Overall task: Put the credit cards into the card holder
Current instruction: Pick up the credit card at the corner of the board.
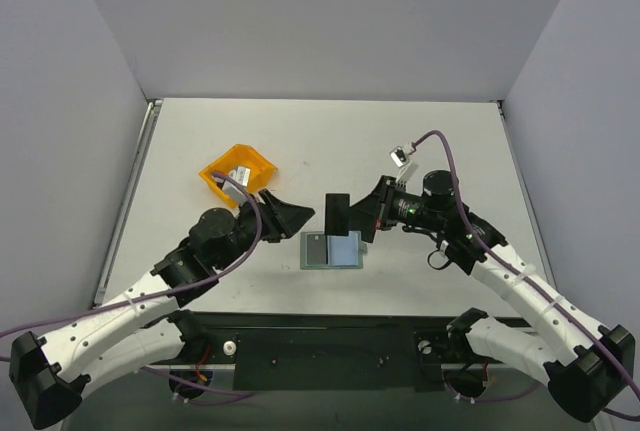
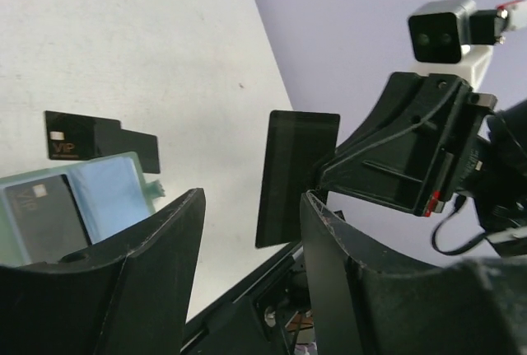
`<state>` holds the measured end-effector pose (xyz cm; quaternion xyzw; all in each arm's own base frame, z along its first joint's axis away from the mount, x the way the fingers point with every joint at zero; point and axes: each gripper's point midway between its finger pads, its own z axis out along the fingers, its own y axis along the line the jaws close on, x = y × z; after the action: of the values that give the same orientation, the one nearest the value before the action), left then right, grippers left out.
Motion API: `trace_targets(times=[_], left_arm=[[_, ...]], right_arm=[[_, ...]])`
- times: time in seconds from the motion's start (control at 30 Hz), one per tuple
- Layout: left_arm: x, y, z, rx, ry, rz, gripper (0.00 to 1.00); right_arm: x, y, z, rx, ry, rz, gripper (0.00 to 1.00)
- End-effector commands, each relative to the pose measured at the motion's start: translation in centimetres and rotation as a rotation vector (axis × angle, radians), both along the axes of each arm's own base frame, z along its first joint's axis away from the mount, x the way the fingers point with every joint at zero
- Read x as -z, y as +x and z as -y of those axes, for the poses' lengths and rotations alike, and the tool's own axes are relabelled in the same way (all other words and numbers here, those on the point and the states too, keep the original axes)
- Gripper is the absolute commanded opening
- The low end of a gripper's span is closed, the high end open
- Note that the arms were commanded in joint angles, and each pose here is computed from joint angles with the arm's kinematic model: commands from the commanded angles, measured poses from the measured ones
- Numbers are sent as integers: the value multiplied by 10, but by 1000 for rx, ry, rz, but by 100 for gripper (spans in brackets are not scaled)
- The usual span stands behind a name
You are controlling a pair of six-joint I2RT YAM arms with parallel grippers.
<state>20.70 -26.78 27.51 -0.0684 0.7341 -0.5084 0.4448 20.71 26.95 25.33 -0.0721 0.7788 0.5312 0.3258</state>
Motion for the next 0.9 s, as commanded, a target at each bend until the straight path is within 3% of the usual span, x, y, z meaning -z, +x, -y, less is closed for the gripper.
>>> trace_targets(times=[0.0,0.13,0.2,0.27,0.3,0.4,0.87], left_arm=[[6,10,-9,-13,62,-9,60],[51,23,-11,-19,202,-107,57],[69,26,-8,-12,242,-135,49],[83,28,-3,6,265,-140,37],[81,31,1,10,250,-123,24],[103,35,4,16,296,-138,0],[187,51,8,-7,466,-254,0]], right_arm=[[30,22,33,167,-227,-11,0],[61,34,49,217,-392,-132,0],[76,35,52,210,-442,-190,0],[89,36,54,205,-488,-229,0],[99,38,55,203,-513,-253,0],[114,41,56,202,-554,-299,0],[176,46,52,139,-694,-419,0]])
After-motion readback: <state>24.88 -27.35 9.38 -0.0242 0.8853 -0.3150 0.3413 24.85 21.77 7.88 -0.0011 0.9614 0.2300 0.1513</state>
